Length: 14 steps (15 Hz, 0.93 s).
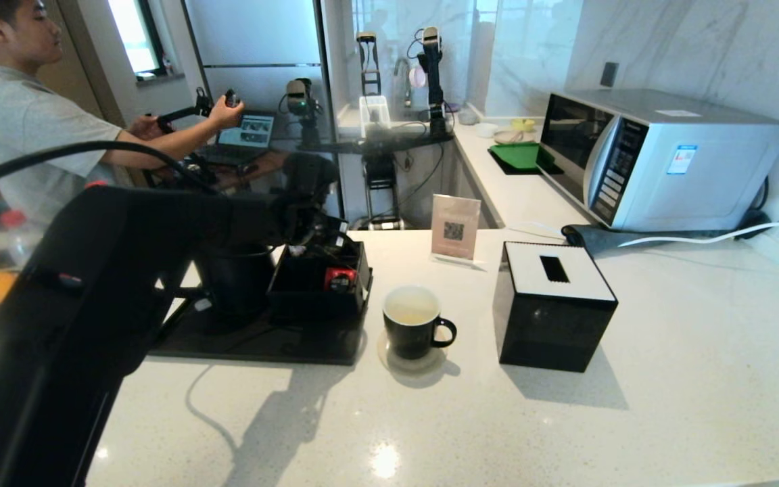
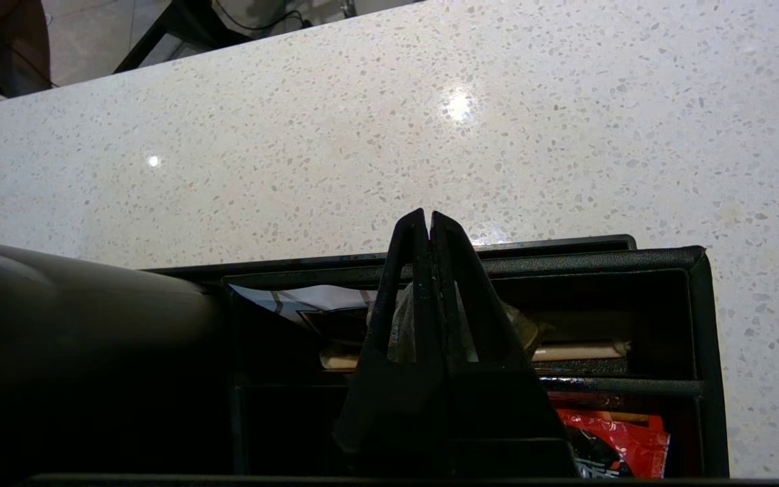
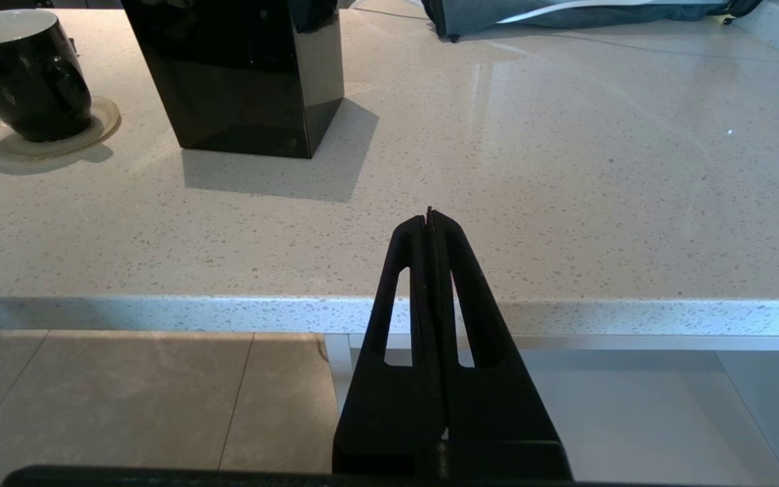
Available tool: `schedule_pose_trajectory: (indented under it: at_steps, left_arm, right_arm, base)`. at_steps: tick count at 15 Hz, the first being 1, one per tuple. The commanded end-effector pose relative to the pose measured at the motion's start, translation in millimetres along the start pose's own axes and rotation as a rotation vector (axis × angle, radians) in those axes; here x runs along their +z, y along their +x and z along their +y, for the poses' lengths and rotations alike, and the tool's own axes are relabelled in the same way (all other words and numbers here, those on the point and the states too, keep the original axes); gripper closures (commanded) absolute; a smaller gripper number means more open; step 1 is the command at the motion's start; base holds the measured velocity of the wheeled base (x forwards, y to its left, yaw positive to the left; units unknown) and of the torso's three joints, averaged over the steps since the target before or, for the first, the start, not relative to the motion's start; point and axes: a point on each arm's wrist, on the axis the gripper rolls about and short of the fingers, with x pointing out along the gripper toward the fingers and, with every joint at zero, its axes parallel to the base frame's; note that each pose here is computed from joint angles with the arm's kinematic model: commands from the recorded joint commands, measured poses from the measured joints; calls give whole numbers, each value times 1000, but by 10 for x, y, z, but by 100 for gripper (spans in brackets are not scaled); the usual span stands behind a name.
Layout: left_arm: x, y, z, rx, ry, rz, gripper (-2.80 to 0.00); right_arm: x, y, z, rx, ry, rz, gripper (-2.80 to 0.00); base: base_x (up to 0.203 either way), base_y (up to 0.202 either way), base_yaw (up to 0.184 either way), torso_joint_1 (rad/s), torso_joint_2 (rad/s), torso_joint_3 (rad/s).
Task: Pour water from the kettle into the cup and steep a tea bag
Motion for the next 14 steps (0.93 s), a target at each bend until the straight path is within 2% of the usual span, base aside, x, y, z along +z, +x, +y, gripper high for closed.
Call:
schedule_pose_trajectory:
  at_steps: [1, 6, 14]
  left_arm:
    - [43, -38, 47, 8, -6, -11, 0]
    - [98, -94, 78, 10, -14, -27, 0]
    - [166, -227, -12, -9, -12, -59, 0]
  right_arm:
    - [-3, 2, 0, 0, 0, 3, 0]
    - [2, 1, 0, 0, 0, 1, 0]
    - [0, 1, 0, 0, 0, 2, 0]
  base:
    - [0, 0, 0, 0, 0, 0]
    - [0, 0, 0, 0, 0, 0]
    - [0, 0, 0, 0, 0, 0]
